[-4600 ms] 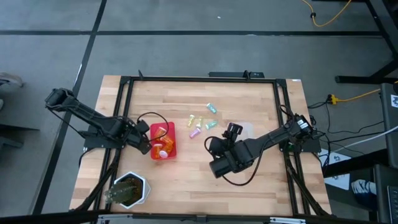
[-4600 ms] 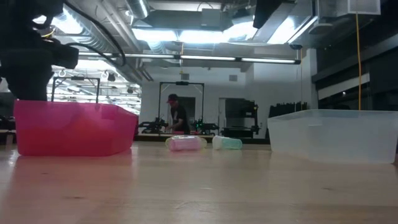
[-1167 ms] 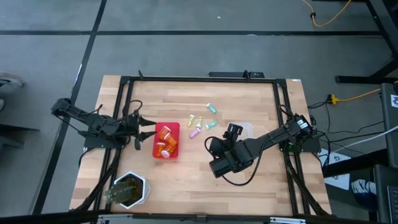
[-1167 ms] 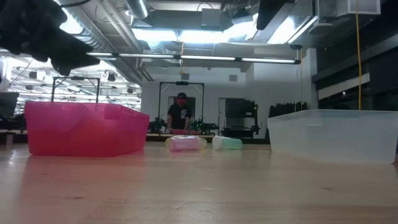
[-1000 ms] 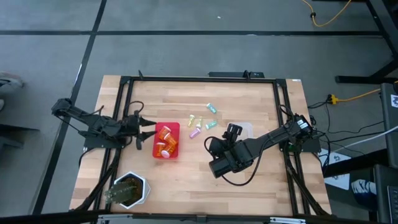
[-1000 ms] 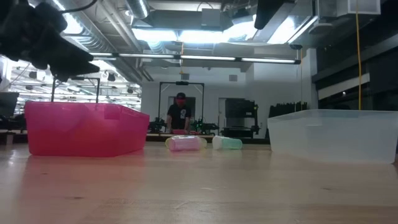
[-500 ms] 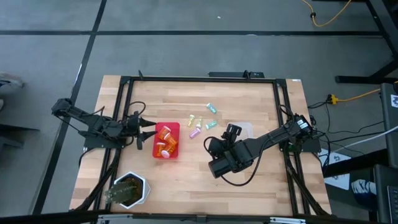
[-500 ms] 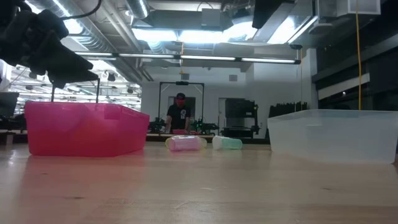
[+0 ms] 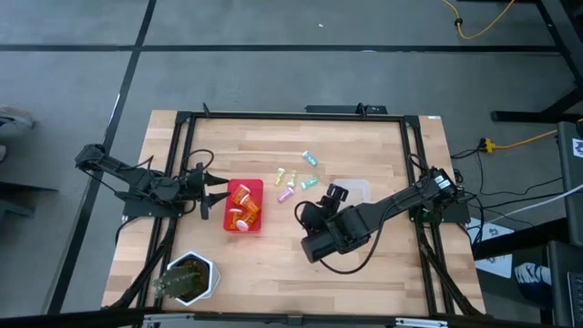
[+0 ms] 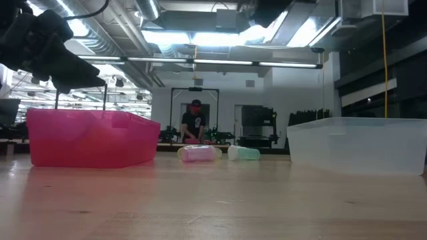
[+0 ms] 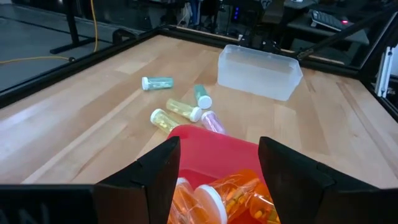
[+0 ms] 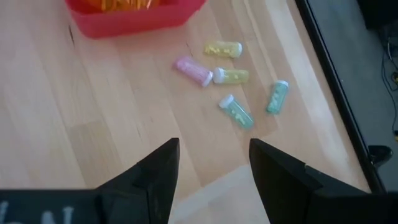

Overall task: Pick and place medicine bottles into bin by pill shape (circle, oval)
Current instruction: Put the small purple pill bottle into the transparent bin

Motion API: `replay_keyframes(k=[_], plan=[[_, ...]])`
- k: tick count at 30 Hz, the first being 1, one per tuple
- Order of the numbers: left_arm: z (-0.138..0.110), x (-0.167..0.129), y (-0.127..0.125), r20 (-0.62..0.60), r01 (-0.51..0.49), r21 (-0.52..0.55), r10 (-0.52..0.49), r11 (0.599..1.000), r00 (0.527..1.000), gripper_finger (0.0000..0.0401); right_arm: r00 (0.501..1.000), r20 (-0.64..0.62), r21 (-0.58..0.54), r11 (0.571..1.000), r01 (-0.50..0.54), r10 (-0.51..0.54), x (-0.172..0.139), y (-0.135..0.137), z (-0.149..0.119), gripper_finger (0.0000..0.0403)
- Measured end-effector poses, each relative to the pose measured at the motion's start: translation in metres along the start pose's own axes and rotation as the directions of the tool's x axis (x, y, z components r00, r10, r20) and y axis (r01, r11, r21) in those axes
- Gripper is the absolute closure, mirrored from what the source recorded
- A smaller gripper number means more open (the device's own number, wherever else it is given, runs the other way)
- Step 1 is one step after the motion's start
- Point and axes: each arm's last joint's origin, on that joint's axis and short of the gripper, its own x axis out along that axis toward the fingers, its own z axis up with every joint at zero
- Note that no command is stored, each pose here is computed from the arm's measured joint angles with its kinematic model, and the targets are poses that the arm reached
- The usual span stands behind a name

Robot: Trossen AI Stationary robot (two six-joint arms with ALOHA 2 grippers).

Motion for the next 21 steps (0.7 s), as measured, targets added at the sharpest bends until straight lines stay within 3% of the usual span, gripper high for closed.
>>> replay_keyframes(k=[7, 15, 21], plan=[[0.000, 0.000, 0.000, 0.000, 0.000, 0.001, 0.000, 1.000, 1.000, 0.0189, 0.995, 0.091, 0.033, 0.998, 0.045, -0.048, 0.000, 0.001, 0.005, 0.0206], [0.000, 0.000, 0.000, 0.000, 0.000, 0.071, 0.000, 0.998, 1.000, 0.0189, 0.979, 0.152, 0.054, 0.990, 0.128, -0.135, 0.003, -0.005, 0.010, 0.0206], [0.000, 0.000, 0.000, 0.000, 0.000, 0.061, 0.000, 0.998, 1.000, 0.0189, 0.977, 0.148, 0.073, 0.987, 0.146, -0.156, 0.008, -0.011, 0.014, 0.0206]])
